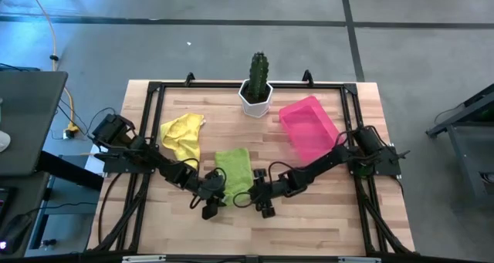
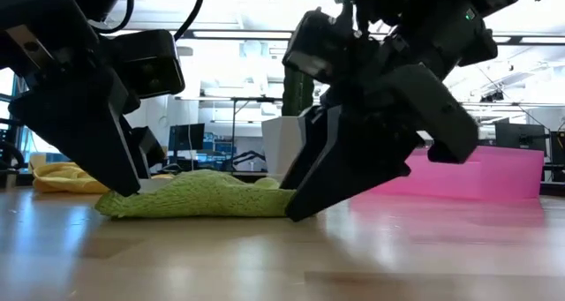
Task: Roll microfiber towels into tight, uniform cylinder then place into a basket
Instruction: Roll the green towel
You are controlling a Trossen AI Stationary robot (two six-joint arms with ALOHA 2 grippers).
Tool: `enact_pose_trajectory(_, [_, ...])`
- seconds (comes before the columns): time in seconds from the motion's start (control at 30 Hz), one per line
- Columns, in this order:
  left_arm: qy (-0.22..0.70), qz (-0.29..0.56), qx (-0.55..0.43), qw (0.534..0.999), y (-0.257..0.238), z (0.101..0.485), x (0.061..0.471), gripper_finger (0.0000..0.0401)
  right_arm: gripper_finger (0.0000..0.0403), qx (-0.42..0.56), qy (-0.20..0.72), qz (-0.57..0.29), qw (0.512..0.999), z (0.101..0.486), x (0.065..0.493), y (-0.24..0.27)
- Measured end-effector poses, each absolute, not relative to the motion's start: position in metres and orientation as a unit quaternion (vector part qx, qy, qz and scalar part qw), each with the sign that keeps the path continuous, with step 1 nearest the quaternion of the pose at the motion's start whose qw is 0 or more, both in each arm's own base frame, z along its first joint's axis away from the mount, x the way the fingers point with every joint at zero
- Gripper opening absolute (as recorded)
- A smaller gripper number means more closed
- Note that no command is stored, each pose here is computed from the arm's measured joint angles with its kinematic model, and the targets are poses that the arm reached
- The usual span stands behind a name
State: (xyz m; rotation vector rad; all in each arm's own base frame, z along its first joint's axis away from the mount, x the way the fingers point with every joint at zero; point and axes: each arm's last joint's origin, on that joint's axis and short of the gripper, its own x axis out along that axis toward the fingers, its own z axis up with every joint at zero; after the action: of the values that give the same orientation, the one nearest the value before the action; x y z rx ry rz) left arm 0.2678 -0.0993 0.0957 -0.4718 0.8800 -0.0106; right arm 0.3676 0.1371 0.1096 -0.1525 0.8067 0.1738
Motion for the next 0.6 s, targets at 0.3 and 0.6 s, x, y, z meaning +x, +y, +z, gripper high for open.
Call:
enact_pose_trajectory(0.3, [0.421,-0.015,-0.285,0.861,-0.1016,0.0969,0.2697,0.0147,0.0101,-0.032,0.412,0.051,0.909,0.1080,0.3671,0.1306])
enact_pose_trajectory(0.6, [0.417,-0.041,-0.246,0.874,-0.1016,0.1057,0.2671,0.0147,0.0015,0.046,0.423,0.090,0.900,0.1089,0.3687,0.1292])
